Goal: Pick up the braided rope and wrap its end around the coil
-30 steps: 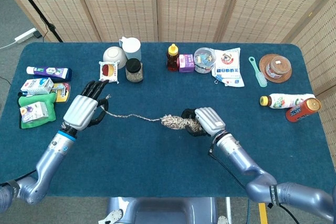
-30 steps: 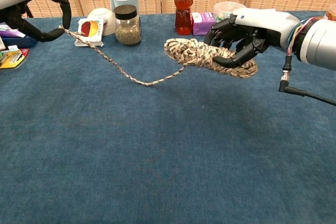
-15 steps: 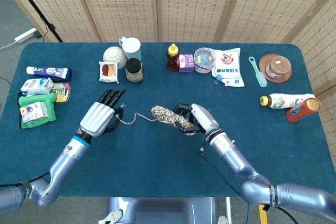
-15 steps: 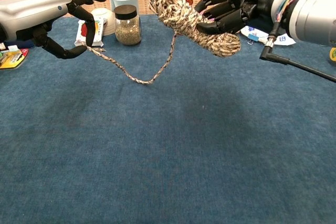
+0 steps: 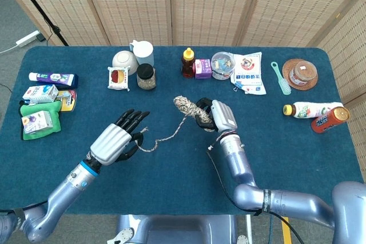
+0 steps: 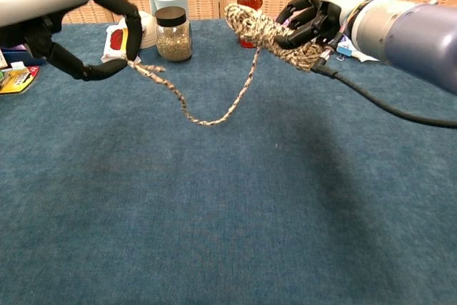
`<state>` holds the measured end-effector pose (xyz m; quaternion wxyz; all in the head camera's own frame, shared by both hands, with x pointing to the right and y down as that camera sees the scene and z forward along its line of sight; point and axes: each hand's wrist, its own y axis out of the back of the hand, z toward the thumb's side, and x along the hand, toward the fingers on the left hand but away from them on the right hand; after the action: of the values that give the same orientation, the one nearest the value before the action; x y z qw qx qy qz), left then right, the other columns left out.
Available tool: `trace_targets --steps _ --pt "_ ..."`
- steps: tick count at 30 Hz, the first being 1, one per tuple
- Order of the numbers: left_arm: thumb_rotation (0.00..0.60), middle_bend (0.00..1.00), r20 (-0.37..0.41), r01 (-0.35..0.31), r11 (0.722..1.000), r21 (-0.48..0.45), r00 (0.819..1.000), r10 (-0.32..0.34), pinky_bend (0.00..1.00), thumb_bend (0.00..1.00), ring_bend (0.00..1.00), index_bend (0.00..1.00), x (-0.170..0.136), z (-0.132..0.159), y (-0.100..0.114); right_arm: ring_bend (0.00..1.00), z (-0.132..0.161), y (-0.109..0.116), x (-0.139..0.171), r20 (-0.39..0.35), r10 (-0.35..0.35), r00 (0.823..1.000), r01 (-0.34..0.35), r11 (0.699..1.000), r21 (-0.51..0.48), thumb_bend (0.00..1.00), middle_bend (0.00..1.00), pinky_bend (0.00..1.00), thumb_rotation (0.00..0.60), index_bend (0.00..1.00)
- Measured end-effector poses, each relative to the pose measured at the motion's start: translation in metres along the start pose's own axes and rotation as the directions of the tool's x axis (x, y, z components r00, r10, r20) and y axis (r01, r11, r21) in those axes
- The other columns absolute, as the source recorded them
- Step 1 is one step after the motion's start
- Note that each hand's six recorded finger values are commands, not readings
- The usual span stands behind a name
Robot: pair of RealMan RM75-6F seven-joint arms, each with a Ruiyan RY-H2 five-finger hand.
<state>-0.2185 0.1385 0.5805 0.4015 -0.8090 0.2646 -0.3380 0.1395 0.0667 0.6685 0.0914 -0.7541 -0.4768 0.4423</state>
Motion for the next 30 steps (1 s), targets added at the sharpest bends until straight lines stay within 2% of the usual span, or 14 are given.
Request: trace_targets --steps 5,14,21,27,30 --pt "0.6 0.0 0.051 -0.035 0.998 -0.048 0.998 0.037 0.0 0.41 0.0 0.57 0.003 0.021 0.022 0.53 -0.008 -0.015 -0.007 0.011 -0.029 1.0 0.028 0.993 0.114 0.84 0.6 0.75 0.6 0.67" --pt "0.6 0.0 0.104 -0.089 0.991 -0.101 0.99 0.1 0.0 0.41 0.0 0.57 0.019 0.053 0.054 0.53 -0.003 -0.038 -0.003 -0.065 -0.017 0.998 0.033 0.967 0.254 0.85 0.6 0.75 0.6 0.67" --pt "0.6 0.0 0.113 -0.141 0.978 -0.153 0.981 0.159 0.0 0.41 0.0 0.57 0.037 0.066 0.072 0.53 -0.004 -0.05 0.005 -0.105 0.011 0.994 0.024 0.945 0.326 0.85 0.6 0.76 0.6 0.67" --pt "0.6 0.0 0.083 -0.173 0.965 -0.198 0.978 0.193 0.0 0.41 0.0 0.57 0.056 0.072 0.085 0.53 -0.01 -0.064 0.011 -0.119 0.043 0.992 0.003 0.933 0.359 0.85 0.6 0.76 0.6 0.67" --pt "0.6 0.0 0.071 -0.194 0.963 -0.188 0.975 0.21 0.0 0.41 0.0 0.57 0.064 0.073 0.093 0.53 -0.013 -0.069 0.014 -0.126 0.061 0.99 -0.009 0.927 0.375 0.85 0.6 0.76 0.6 0.67"
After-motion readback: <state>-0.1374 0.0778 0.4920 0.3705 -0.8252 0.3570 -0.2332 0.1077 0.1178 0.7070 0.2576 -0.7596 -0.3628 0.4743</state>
